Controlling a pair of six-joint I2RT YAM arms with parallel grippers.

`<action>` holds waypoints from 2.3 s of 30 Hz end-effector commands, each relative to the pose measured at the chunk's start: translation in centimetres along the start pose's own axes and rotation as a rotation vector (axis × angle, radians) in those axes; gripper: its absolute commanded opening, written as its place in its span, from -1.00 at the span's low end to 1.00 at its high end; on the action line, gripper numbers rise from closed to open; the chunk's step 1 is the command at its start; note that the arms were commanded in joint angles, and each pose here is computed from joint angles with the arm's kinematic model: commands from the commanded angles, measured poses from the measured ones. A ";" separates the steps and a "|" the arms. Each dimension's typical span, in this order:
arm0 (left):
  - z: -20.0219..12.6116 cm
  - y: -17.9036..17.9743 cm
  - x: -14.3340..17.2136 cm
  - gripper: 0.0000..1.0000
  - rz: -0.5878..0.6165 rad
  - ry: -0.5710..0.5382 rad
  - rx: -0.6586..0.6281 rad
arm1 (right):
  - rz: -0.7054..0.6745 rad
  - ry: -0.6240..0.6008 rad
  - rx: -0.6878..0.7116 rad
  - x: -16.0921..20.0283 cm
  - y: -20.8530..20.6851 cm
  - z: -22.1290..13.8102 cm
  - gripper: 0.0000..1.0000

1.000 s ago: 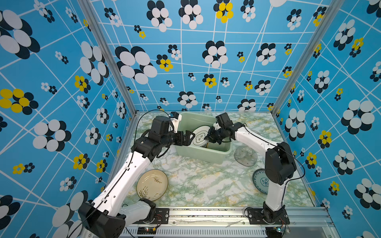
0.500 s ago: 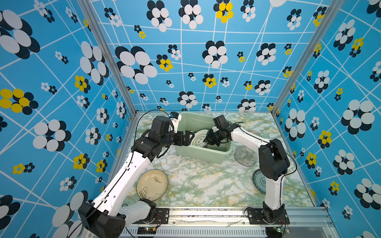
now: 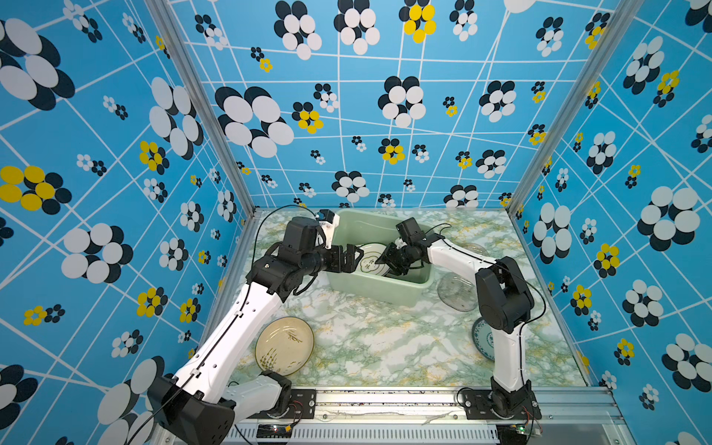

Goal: Place the plates into the plastic bin on the countertop
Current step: Place the plate in the plastic bin.

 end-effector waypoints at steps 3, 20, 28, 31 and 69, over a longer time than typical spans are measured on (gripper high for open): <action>0.2 0.2 0.4 0.99 -0.013 0.009 -0.006 | -0.047 -0.008 -0.059 -0.7 2.1 -0.3 0.08; -1.2 0.1 0.2 0.98 -0.003 -0.013 -0.039 | -0.124 0.065 0.082 0.3 2.2 -0.3 0.47; -2.0 0.4 0.4 0.99 -0.007 -0.017 -0.057 | -0.168 0.037 0.204 0.4 1.3 -0.5 0.64; -2.4 0.6 0.4 0.99 -0.010 -0.022 -0.069 | -0.186 0.009 0.248 0.2 1.1 -1.3 0.71; -16.2 6.3 12.4 0.98 -0.529 0.077 -0.620 | -0.361 -0.006 -0.164 27.4 10.0 -5.7 0.66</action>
Point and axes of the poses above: each gripper's point midway between its finger pads, its own z axis out along the fingers, its own y axis along the line the jaws close on, x = y × z, the point moved 5 cm from there along -z, back along the fingers, and after that the axes turned 3 degrees about z, right-handed, at the moved point
